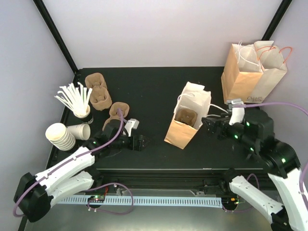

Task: Pack the takeout coffee

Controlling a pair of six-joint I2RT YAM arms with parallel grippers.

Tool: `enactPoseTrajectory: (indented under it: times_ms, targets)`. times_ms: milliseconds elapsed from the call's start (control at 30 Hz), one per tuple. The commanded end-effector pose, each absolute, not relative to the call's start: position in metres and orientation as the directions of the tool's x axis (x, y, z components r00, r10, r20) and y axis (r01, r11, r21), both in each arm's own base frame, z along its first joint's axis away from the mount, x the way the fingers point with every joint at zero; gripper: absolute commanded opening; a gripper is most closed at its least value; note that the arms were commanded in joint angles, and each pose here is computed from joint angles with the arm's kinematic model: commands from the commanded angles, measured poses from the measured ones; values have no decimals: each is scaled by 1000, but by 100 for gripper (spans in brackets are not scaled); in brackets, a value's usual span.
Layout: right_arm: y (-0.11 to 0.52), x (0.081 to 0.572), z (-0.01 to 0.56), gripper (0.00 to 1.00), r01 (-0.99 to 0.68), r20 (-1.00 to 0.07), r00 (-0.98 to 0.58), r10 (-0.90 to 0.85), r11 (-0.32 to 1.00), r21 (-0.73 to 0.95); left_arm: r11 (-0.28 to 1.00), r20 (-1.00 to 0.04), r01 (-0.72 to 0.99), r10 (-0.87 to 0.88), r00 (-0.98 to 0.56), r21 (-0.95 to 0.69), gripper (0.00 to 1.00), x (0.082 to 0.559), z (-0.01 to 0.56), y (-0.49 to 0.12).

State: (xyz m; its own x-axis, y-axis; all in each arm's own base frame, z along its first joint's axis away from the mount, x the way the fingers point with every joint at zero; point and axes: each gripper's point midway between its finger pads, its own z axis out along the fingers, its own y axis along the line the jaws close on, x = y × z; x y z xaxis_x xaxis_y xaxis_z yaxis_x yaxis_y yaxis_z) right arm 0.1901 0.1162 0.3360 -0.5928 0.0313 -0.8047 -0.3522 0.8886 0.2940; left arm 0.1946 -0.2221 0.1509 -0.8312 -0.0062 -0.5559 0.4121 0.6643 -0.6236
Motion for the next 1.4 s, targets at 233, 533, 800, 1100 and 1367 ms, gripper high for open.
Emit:
enactPoseTrajectory:
  times_ms: [233, 533, 800, 1100, 1367]
  targets:
    - [94, 173, 320, 96, -236, -792, -569, 221, 879, 414, 535, -456, 358, -58, -888, -765, 93, 166, 126, -290]
    - [132, 125, 295, 71, -471, -755, -629, 184, 682, 559, 525, -428, 349, -31, -903, -776, 92, 162, 113, -305]
    - [139, 120, 216, 55, -346, -607, -762, 226, 651, 676, 520, -420, 346, -29, -907, -781, 90, 165, 107, -314]
    - [177, 144, 138, 51, -169, -356, -875, 329, 482, 860, 537, -346, 270, -43, -937, -799, 90, 167, 87, -320]
    - [175, 157, 77, 56, -12, -250, -912, 326, 588, 809, 564, -323, 237, -55, -945, -791, 90, 171, 76, -317]
